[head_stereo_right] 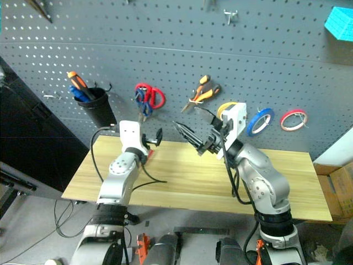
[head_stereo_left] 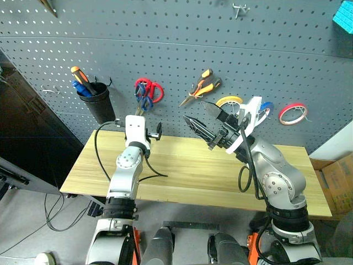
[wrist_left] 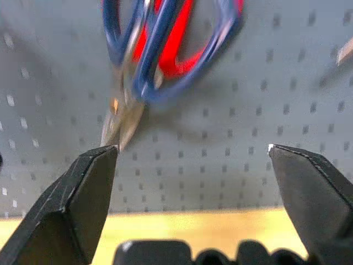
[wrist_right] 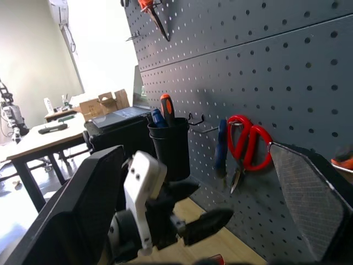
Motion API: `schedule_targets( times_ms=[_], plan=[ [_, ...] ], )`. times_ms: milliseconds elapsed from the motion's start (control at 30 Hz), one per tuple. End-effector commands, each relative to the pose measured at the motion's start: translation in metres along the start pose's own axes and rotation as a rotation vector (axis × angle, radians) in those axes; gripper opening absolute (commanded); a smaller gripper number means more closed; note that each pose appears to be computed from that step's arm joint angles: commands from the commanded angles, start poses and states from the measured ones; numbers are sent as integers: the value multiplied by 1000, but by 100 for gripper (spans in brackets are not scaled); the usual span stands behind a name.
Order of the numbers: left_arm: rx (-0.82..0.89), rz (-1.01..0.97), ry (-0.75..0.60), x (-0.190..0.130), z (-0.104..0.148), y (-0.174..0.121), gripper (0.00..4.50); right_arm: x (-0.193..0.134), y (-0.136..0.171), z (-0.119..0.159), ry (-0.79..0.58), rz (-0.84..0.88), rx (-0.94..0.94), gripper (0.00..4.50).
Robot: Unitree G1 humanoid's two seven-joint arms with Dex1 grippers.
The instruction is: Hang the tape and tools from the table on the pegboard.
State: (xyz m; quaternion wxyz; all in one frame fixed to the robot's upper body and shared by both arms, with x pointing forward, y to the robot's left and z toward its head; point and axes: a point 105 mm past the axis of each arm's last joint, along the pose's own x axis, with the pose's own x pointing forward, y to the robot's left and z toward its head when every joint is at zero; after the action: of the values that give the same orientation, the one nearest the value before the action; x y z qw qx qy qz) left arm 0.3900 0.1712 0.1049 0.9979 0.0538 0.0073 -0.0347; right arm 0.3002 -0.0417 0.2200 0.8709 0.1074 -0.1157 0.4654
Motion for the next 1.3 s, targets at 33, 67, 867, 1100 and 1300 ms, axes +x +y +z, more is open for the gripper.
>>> schedule_targets(
  times_ms=[33,67,867,1100,1300],
  plan=[
    [36,18,22,-12,0,14,448,-1,16,-3,16,64,-37,450],
    [43,25,55,-17,-7,19,448,-1,18,-12,57,76,-56,450],
    [119,-167,470,14,-61,80,448,53,38,-92,455,190,-243,450],
    [117,-200,532,19,-73,75,448,50,33,-100,520,128,-247,450],
    [92,-236,552,18,-75,70,254,41,32,-100,536,95,-232,450]
  ],
)
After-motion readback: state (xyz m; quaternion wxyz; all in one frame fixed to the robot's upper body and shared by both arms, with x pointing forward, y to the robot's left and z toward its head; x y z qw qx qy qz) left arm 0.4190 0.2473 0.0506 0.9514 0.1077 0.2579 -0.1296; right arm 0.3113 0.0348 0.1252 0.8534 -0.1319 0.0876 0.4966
